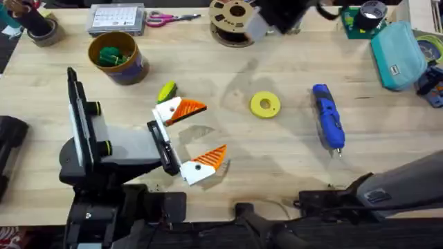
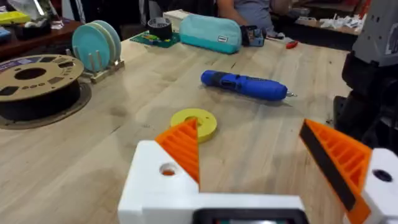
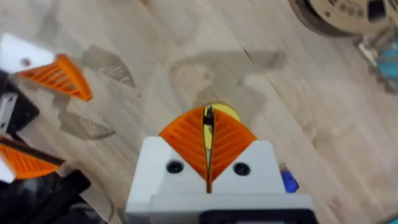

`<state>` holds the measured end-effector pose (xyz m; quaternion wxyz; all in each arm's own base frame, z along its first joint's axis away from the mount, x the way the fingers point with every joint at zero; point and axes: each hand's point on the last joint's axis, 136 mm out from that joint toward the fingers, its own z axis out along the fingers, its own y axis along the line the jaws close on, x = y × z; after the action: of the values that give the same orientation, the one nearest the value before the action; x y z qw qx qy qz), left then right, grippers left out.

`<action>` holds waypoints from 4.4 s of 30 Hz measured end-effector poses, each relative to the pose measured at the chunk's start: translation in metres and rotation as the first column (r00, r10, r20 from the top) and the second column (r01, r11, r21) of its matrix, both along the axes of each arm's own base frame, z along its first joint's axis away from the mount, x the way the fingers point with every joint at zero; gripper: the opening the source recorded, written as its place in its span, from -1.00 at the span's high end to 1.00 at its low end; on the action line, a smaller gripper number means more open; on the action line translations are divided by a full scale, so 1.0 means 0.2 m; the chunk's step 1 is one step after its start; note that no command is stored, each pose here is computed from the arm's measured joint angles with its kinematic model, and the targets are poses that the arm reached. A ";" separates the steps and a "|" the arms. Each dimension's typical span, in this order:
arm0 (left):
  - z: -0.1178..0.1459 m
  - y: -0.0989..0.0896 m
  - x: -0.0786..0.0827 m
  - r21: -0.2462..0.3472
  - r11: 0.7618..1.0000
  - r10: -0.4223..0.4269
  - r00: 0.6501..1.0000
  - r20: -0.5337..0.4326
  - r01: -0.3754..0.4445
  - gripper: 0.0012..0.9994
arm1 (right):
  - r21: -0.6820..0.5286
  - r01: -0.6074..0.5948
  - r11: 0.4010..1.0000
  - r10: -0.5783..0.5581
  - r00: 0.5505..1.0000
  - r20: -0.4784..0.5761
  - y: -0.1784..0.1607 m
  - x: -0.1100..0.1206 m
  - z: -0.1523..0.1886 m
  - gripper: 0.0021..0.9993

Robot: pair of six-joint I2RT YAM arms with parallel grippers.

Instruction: Pick up the gripper from the table and insert it into the empty holder that is missing its gripper. Then pick up a screw, insert it into the mounting hole, and use the screwdriver to tighten it. Finally, clean up the table by picking up the vegetable and placing it into the bucket.

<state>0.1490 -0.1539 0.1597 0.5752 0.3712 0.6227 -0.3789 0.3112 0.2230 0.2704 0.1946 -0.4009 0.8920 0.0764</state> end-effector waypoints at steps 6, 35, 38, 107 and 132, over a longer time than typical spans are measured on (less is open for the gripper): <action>0.00 0.00 0.00 0.000 1.000 0.000 1.000 0.000 0.000 -0.97 | -0.013 -0.237 0.971 0.237 0.971 0.038 0.18 -0.12 0.02 0.99; 0.00 0.00 0.00 0.000 1.000 0.000 1.000 0.000 0.000 -0.97 | -0.009 -0.692 0.722 0.685 0.713 0.147 0.52 -0.43 0.06 0.99; 0.00 0.00 0.00 0.000 1.000 0.000 1.000 0.000 0.000 -0.97 | -0.010 -0.696 0.718 0.690 0.709 0.148 0.53 -0.43 0.06 0.99; 0.00 0.00 0.00 0.000 1.000 0.000 1.000 0.000 0.000 -0.97 | -0.022 -0.783 0.622 0.779 0.616 0.112 0.69 -0.63 -0.02 0.99; 0.00 0.00 0.00 0.000 1.000 0.000 1.000 0.000 0.000 -0.97 | -0.027 -0.783 0.621 0.783 0.619 0.064 0.72 -0.61 -0.12 0.99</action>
<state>0.1490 -0.1539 0.1597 0.5751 0.3711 0.6228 -0.3790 0.1896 0.3679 0.2471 0.1734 -0.7512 0.6211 0.1413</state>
